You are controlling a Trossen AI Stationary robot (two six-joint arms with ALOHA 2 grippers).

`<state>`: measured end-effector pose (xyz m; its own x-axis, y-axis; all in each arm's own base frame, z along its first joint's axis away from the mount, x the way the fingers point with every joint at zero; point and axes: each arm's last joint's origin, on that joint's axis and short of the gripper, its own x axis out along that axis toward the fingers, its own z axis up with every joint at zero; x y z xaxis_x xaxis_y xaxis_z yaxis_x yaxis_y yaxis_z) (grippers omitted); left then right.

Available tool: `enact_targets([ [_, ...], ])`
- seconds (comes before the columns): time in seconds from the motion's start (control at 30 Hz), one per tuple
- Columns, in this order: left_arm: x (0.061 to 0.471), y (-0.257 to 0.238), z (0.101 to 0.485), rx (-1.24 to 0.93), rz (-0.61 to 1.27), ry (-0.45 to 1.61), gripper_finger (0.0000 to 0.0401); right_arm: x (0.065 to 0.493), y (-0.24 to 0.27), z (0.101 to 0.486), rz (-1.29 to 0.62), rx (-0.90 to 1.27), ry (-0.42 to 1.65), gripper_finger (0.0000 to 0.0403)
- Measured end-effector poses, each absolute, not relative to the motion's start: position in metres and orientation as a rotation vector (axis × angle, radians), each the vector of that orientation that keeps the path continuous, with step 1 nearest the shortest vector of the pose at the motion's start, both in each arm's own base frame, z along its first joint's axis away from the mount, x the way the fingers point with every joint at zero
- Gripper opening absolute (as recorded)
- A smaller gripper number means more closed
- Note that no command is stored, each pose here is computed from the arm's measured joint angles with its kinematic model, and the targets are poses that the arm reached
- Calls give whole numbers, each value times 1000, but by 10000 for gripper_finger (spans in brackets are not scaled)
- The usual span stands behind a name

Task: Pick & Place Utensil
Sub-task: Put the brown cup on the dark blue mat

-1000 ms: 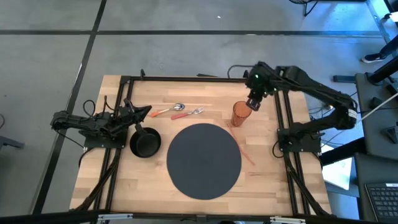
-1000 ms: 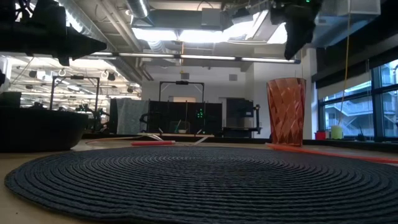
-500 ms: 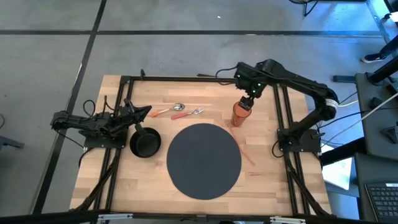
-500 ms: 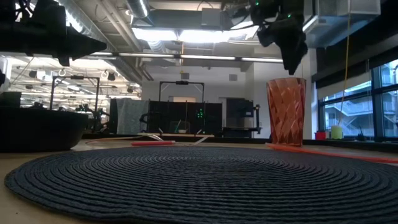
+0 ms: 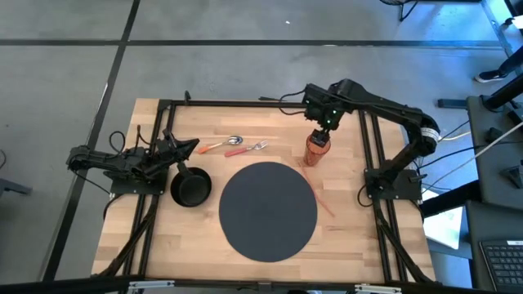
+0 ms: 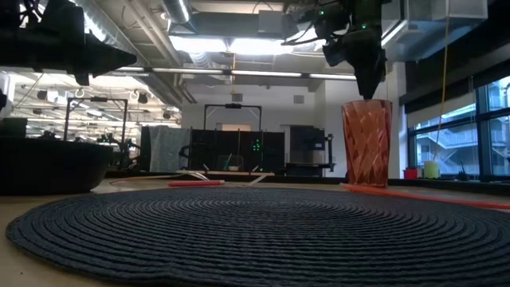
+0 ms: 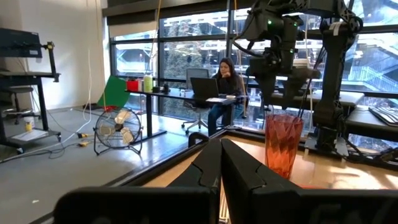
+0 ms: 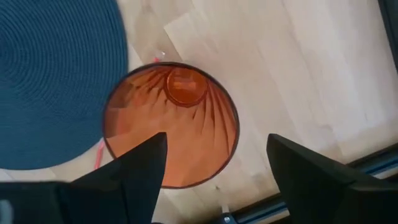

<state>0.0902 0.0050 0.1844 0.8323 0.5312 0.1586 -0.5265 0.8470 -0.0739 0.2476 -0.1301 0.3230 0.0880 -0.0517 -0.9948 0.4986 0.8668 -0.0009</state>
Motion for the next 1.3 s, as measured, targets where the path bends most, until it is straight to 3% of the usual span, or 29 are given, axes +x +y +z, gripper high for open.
enact_targets([
  [1.07, 91, 4, 185, -22, 503, -180, 4, 263, -130, 306, -434, 344, 1492, 275],
  [1.3, 91, 3, 185, -20, 476, -182, 4, 259, -131, 284, -429, 367, 1549, 275],
])
